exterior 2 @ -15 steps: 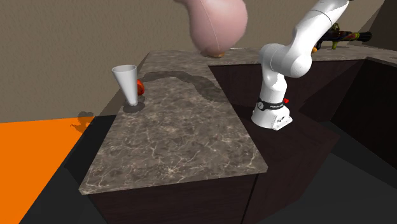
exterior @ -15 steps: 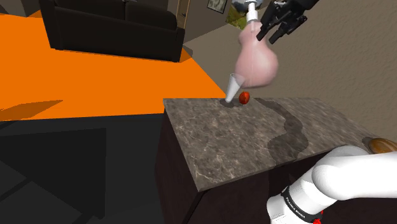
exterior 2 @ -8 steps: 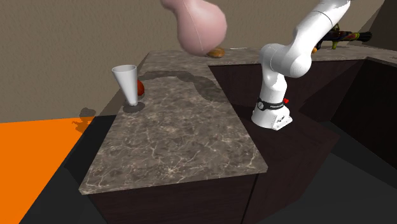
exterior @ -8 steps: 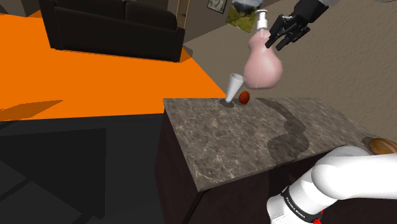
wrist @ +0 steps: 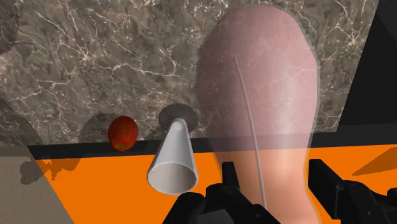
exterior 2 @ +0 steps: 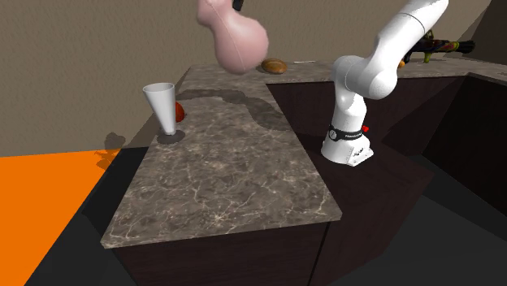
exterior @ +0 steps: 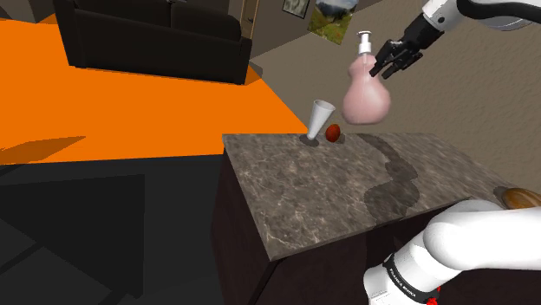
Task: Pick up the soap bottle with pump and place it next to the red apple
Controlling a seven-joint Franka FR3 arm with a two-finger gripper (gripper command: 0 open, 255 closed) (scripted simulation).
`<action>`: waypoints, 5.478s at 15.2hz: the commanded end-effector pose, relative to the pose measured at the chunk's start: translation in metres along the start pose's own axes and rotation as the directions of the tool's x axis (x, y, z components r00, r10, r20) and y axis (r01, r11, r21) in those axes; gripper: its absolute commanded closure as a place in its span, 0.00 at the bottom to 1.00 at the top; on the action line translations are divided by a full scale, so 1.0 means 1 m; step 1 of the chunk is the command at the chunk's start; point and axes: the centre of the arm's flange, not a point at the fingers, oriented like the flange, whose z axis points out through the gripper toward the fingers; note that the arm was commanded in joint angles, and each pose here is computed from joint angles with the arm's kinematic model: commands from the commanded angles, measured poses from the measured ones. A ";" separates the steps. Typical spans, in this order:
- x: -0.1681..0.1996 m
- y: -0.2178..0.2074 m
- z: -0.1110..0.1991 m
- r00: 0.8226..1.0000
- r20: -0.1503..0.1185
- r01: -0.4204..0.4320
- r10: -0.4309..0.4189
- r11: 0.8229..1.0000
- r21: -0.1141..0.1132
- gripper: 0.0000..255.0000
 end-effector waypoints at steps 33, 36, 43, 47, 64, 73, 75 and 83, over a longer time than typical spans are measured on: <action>0.087 0.410 0.168 1.000 -0.002 0.001 -0.001 1.000 0.000 1.00; 0.085 0.423 0.182 1.000 -0.002 0.001 -0.001 1.000 0.000 1.00; 0.071 0.424 0.216 1.000 -0.002 0.001 -0.001 1.000 0.000 1.00; 0.063 0.424 0.236 1.000 -0.002 0.001 -0.001 1.000 0.000 1.00; 0.028 0.425 0.319 1.000 -0.002 0.001 -0.001 1.000 0.000 1.00; 0.026 0.425 0.324 1.000 -0.002 0.001 -0.001 1.000 0.000 1.00; 0.028 0.426 0.324 1.000 -0.002 0.001 -0.001 1.000 0.000 0.00; 0.025 0.425 0.274 1.000 -0.002 0.001 -0.001 1.000 0.000 0.00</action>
